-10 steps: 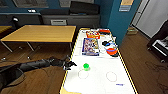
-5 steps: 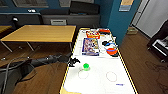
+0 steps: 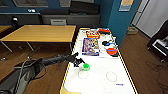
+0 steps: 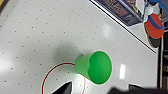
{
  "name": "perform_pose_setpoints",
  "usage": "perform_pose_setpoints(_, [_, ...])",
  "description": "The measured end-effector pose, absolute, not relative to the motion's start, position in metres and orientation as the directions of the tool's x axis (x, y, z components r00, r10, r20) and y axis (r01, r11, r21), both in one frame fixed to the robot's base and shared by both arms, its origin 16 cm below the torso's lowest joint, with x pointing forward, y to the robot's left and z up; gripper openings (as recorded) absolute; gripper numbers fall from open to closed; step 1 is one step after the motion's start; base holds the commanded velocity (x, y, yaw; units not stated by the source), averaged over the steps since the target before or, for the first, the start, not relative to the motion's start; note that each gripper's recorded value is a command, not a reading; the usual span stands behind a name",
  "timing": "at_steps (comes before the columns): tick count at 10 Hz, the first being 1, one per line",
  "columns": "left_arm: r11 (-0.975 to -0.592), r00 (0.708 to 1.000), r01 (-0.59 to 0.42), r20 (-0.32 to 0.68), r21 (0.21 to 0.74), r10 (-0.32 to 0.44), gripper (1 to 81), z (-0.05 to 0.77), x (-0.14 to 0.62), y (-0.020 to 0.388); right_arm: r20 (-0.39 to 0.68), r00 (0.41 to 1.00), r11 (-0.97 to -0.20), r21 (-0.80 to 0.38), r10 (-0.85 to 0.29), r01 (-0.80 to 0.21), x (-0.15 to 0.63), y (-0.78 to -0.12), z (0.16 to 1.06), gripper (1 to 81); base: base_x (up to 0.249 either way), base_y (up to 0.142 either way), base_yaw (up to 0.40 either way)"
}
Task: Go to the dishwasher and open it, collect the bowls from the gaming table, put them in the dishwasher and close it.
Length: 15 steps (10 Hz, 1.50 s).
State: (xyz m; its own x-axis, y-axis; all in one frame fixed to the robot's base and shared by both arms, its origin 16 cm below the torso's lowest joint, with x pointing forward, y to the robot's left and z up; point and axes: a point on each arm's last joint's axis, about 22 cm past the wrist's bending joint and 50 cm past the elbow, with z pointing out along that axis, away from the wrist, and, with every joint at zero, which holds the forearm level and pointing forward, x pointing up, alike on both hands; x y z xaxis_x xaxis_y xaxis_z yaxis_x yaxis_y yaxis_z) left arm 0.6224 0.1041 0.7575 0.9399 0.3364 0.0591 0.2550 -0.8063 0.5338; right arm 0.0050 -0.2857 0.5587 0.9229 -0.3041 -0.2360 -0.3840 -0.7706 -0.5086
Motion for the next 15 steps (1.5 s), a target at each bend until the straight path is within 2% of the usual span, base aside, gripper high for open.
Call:
perform_pose_setpoints(3, [-0.825, 0.939, 0.265, 0.063, 0.499, 0.339, 81.1, 0.748, 0.628, 0.095, -0.231, 0.924, -0.769, -0.513, -0.305, -0.382, 0.009, -0.284, 0.558, 1.0, 0.0, 0.0, 0.0])
perform_pose_setpoints(6, [-0.801, 0.903, 0.374, 0.013, 0.467, 0.429, 81.1, 0.74, 0.633, 0.094, -0.236, 0.924, -0.762, -0.522, -0.302, -0.383, 0.009, -0.275, 0.557, 1.0, 0.0, 0.0, 0.0])
perform_pose_setpoints(8, [-0.809, 0.894, 0.394, 0.023, 0.436, 0.448, 81.1, 0.734, 0.638, 0.099, -0.23, 0.927, -0.763, -0.527, -0.297, -0.375, 0.017, -0.274, 0.556, 1.0, 0.0, 0.0, 0.0])
perform_pose_setpoints(11, [-0.833, 0.909, 0.373, 0.02, 0.408, 0.417, 81.1, 0.709, 0.635, 0.068, -0.262, 0.919, -0.763, -0.515, -0.294, -0.391, 0.007, -0.274, 0.553, 1.0, 0.0, 0.0, 0.0])
perform_pose_setpoints(13, [-0.844, 0.912, 0.387, -0.019, 0.372, 0.409, 81.1, 0.671, 0.621, 0.07, -0.299, 0.908, -0.763, -0.5, -0.293, -0.411, -0.004, -0.274, 0.55, 1.0, 0.0, 0.0, 0.0])
perform_pose_setpoints(15, [-0.846, 0.91, 0.394, -0.021, 0.359, 0.414, 81.1, 0.663, 0.621, 0.077, -0.296, 0.909, -0.761, -0.503, -0.294, -0.41, 0.001, -0.271, 0.548, 1.0, 0.0, 0.0, 0.0])
